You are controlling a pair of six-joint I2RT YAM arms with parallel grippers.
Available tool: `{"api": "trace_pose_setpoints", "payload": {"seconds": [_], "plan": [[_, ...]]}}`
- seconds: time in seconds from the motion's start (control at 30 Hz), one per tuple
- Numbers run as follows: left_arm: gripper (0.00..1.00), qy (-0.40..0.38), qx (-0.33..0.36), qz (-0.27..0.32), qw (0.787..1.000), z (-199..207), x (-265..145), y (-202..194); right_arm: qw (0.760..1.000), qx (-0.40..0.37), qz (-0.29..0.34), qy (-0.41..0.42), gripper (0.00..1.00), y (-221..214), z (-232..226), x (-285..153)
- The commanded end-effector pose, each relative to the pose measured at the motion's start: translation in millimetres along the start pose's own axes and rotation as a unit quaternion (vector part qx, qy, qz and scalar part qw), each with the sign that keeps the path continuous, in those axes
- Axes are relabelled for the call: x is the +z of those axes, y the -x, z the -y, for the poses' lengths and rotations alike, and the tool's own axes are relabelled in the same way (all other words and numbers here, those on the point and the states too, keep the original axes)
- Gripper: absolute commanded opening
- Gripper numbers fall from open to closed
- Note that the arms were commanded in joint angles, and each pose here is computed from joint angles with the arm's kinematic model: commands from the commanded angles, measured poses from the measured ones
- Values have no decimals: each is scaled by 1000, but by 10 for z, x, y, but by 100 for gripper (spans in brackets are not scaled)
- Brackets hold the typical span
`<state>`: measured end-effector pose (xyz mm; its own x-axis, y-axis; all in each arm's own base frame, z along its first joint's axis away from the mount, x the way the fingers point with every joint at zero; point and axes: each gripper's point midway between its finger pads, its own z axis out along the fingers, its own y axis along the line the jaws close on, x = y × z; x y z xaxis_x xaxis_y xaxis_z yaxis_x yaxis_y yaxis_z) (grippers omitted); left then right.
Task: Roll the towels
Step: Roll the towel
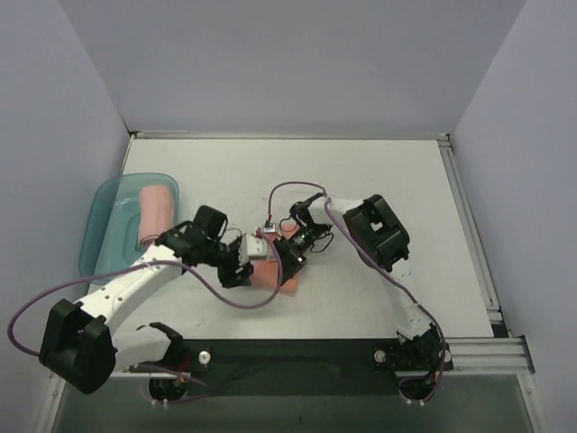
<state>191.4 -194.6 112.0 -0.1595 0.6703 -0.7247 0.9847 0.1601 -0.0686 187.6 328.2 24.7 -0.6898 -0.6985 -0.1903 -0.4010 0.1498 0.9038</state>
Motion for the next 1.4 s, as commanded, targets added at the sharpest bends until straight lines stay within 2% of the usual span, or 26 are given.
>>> {"api": "trace_pose_setpoints", "payload": {"seconds": [0.0,0.1,0.27,0.53,0.73,1.0,1.2,1.27,1.33,1.37], "plan": [[63,60,138,-10,988,-155,152,154,999,40,2,13,0,4,29,-52],[63,71,195,-12,978,-110,306,237,998,53,9,19,0,-4,59,-97],[64,44,271,-39,961,45,611,122,998,58,8,18,0,-45,86,-119],[62,86,297,-81,947,-172,915,-107,998,62,-3,6,0,-104,133,-118],[60,90,332,-91,935,-132,1013,-208,998,69,-8,2,0,-116,168,-113],[65,102,341,-35,934,-56,806,186,997,74,-10,7,0,-134,166,-118],[63,72,335,-61,938,-28,959,0,997,73,-9,11,1,-110,150,-137],[61,58,332,-67,939,-11,1009,-28,997,72,-8,12,1,-107,146,-144],[52,33,313,-97,944,22,1076,-191,997,73,-7,11,2,-106,154,-159],[48,32,309,-97,946,1,1089,-147,997,74,-6,11,2,-105,151,-172]]}}
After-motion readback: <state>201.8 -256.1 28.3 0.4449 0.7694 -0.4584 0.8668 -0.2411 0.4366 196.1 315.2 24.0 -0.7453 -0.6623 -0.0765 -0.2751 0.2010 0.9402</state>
